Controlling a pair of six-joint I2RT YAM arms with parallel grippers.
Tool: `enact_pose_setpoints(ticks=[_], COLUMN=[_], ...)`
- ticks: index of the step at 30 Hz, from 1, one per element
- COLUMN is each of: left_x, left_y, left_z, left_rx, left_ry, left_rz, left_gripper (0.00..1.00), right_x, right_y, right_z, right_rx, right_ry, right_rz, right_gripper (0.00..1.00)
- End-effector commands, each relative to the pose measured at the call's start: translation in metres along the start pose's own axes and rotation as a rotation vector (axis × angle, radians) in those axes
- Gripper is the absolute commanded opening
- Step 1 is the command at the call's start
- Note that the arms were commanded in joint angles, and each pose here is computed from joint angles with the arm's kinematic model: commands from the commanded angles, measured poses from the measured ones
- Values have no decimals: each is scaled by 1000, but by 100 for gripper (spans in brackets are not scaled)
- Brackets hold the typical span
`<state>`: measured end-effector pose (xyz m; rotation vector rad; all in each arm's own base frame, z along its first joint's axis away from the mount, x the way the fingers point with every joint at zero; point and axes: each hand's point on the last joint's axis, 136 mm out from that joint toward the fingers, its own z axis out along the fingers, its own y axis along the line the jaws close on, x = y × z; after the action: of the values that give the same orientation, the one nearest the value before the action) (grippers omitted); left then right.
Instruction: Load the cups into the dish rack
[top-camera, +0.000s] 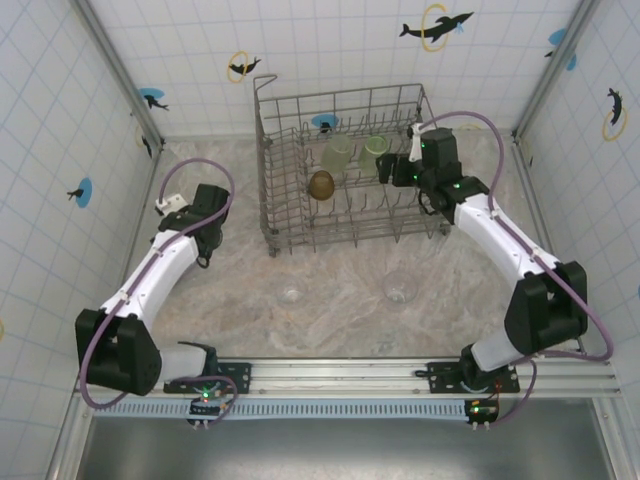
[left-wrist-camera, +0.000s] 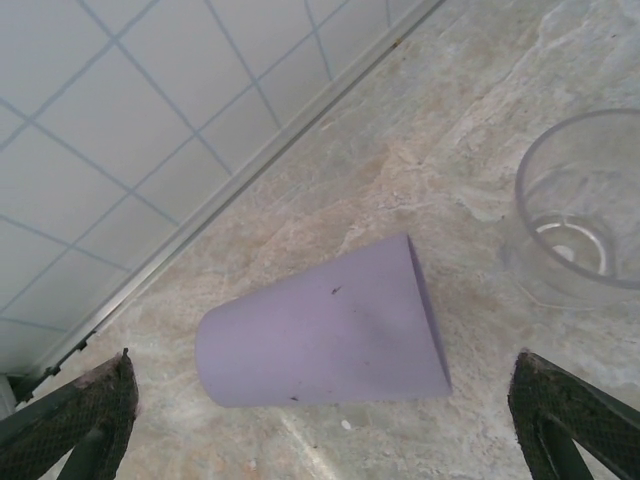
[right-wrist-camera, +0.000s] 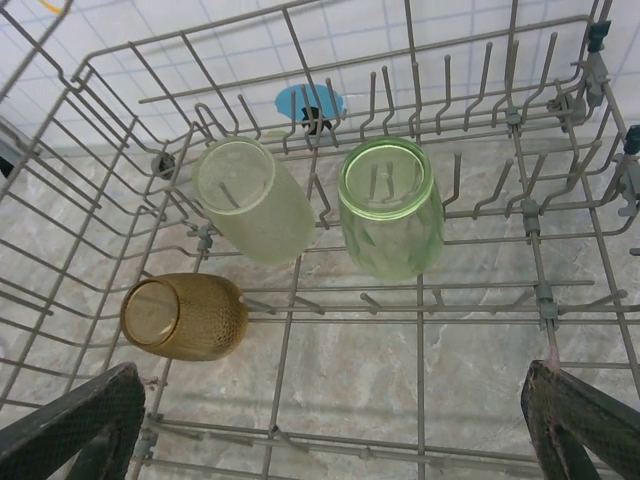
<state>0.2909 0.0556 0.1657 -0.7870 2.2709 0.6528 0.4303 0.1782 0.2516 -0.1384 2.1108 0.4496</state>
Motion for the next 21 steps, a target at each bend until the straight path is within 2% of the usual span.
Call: enact_pose_setpoints(ticks=[1, 21], left_x=[7, 15], left_y=[7, -14], left_z=[9, 53], left_rx=[-58, -127], left_ry=[33, 97], left_rz=[5, 55], left_gripper=[97, 95], right_x=[-13, 15], right_y=[3, -18], right_z=[-15, -24], right_rx=[-14, 7], right_ry=[-77, -57], right_rz=[11, 56], right_gripper=[100, 100])
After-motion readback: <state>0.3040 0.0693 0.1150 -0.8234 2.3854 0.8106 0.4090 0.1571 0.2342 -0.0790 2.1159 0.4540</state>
